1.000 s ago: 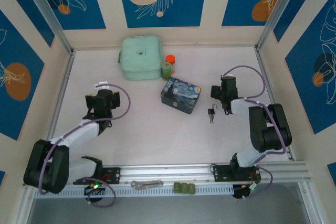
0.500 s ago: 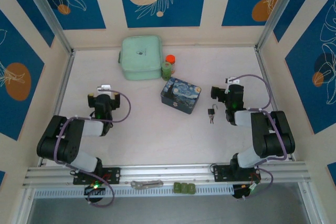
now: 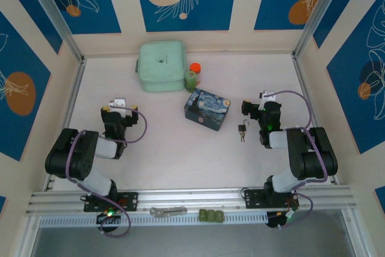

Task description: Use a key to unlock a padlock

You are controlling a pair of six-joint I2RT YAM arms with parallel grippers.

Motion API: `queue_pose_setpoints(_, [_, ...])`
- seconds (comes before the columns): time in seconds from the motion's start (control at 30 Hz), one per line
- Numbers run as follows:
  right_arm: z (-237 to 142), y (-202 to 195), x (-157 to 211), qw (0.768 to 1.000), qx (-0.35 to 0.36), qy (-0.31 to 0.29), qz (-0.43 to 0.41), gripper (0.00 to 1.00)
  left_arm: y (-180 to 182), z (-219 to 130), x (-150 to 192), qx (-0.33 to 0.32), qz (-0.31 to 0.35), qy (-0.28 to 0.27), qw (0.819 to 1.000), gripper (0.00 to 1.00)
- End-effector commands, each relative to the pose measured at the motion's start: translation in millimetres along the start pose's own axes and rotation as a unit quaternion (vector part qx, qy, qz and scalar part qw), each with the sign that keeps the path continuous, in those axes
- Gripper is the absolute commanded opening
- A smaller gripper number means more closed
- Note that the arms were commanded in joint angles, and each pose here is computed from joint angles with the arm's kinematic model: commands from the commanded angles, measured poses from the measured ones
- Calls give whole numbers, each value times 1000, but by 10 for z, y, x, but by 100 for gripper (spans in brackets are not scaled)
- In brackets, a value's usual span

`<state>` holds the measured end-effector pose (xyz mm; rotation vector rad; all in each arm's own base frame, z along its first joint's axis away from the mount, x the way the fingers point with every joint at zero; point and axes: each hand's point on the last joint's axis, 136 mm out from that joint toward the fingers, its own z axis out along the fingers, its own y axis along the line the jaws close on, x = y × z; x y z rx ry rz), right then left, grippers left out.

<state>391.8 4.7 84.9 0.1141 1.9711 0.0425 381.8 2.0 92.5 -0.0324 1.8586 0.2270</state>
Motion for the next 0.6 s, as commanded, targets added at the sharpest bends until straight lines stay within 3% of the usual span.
queue_pose_setpoints(0.0, [2, 27, -107, 1000, -3, -22, 0, 99, -34, 84, -73, 9, 3, 2, 1000, 100])
queue_pose_setpoints(0.57, [-2, 27, -105, 1000, -4, -22, 1, 99, -38, 91, -70, 11, 0, 5, 1000, 100])
